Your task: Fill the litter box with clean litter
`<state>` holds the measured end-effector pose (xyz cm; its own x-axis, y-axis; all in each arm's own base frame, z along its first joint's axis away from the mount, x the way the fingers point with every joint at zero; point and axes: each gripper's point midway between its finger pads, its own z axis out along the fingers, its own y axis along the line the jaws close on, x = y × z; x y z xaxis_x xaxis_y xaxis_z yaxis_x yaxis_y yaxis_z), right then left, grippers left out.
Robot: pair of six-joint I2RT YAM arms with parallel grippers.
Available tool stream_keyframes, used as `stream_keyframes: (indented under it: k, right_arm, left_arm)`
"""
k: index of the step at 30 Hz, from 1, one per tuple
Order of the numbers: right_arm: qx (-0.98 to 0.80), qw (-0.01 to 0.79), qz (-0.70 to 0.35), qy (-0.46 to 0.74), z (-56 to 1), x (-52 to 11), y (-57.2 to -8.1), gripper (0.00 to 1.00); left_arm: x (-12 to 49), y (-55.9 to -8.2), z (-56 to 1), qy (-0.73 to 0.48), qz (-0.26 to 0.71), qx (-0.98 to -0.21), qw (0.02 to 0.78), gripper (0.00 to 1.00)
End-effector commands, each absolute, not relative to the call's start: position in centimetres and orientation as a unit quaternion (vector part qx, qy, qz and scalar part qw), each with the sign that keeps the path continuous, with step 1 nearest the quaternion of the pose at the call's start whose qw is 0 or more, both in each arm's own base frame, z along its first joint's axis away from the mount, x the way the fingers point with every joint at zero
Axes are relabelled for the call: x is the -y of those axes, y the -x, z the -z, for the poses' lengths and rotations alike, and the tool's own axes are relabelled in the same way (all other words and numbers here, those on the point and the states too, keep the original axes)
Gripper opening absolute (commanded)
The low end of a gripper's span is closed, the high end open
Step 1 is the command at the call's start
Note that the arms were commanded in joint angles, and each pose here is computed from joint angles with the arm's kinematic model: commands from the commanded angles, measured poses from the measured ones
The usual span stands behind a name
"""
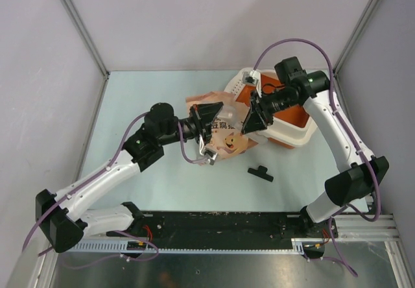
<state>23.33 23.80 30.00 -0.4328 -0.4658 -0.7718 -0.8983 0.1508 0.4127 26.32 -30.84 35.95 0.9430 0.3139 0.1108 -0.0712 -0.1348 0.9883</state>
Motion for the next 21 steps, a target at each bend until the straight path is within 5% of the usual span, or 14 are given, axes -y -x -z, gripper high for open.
stream_keyframes:
  k: [1,3,8,10,14,21]
  right_arm:
    - [-0.696,0.334,-0.437,0.461,-34.1,-22.7,-26.2,0.47]
    - [-0.677,0.38,-0.445,0.447,-37.3,-21.9,-27.3,0.69]
    - [-0.651,0.523,-0.465,0.294,-44.6,-17.0,-32.5,0.98]
    - [-0.602,0.589,-0.454,0.292,-47.8,-15.7,-33.3,1.0]
    - [-0.611,0.562,-0.494,0.258,-47.9,-15.3,-33.6,1.0]
    - [-0.607,0.529,-0.522,0.28,-46.9,-16.3,-31.7,1.0]
  left_arm:
    - [31.1,-25.7,-35.7,-0.727,-0.099,-0.145,0.664,0.0]
    - [30.5,-26.8,-36.1,-0.699,-0.067,-0.229,0.674,0.0]
    - [29.9,-28.4,-38.2,-0.587,0.091,-0.442,0.672,0.0]
    - [29.7,-28.5,-39.2,-0.551,0.153,-0.481,0.664,0.0]
    - [30.4,-27.4,-38.5,-0.473,0.345,-0.566,0.58,0.0]
    - [31.9,-26.7,-37.3,-0.46,0.438,-0.584,0.505,0.0]
